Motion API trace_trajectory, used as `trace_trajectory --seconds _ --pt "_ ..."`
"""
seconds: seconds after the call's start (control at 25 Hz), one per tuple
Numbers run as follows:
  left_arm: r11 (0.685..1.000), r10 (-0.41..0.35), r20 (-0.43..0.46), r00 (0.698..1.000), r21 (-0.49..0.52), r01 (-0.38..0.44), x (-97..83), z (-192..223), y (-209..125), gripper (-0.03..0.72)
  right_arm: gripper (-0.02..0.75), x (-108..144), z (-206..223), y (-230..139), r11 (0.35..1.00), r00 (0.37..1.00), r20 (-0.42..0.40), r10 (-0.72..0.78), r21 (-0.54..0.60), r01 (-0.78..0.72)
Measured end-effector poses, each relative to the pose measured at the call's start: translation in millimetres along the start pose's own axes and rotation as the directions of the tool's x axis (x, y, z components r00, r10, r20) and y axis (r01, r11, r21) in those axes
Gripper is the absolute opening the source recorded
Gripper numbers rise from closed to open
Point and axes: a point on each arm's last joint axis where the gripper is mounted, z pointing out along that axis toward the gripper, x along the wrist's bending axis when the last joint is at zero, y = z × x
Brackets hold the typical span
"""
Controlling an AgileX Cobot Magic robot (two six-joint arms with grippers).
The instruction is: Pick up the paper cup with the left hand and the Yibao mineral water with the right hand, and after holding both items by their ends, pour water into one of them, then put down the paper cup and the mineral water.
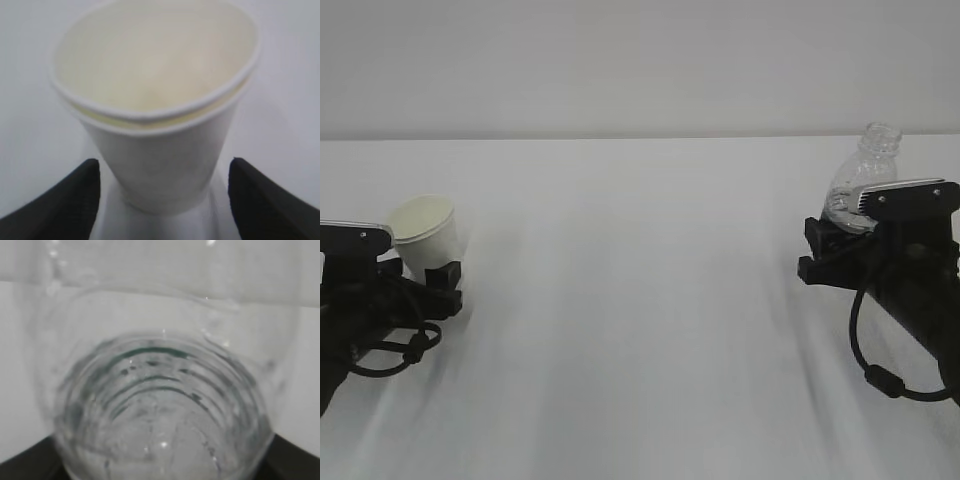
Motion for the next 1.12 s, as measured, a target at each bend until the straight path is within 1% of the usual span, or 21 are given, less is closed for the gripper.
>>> trace_trajectory --seconds 0.28,0.4,0.6,0.92,1.12 --pt "1.000 -0.003 -0.010 1.000 -0.011 0.003 10.1 3 3 0.573 0.486 0 0 0 1.000 1.000 -0.002 -0.001 0.000 0.001" --pt "0.999 0.004 0.010 1.000 -0.036 -0.004 10.0 9 9 0.573 0.486 1 0 0 1.000 1.000 -0.006 -0.003 -0.001 0.003" --pt "0.997 0.005 0.018 1.000 -0.071 -0.004 8.8 17 17 0.573 0.486 1 0 0 1.000 1.000 -0.011 -0.006 -0.001 0.006" --pt "0.999 0.017 0.037 0.999 -0.051 -0.015 6.5 30 5 0.572 0.486 1 0 0 1.000 1.000 -0.014 -0.008 -0.002 0.008" --pt "0.998 0.018 0.041 0.999 -0.064 -0.015 5.7 34 7 0.572 0.486 2 0 -1 1.000 1.000 -0.021 -0.011 0.011 0.011"
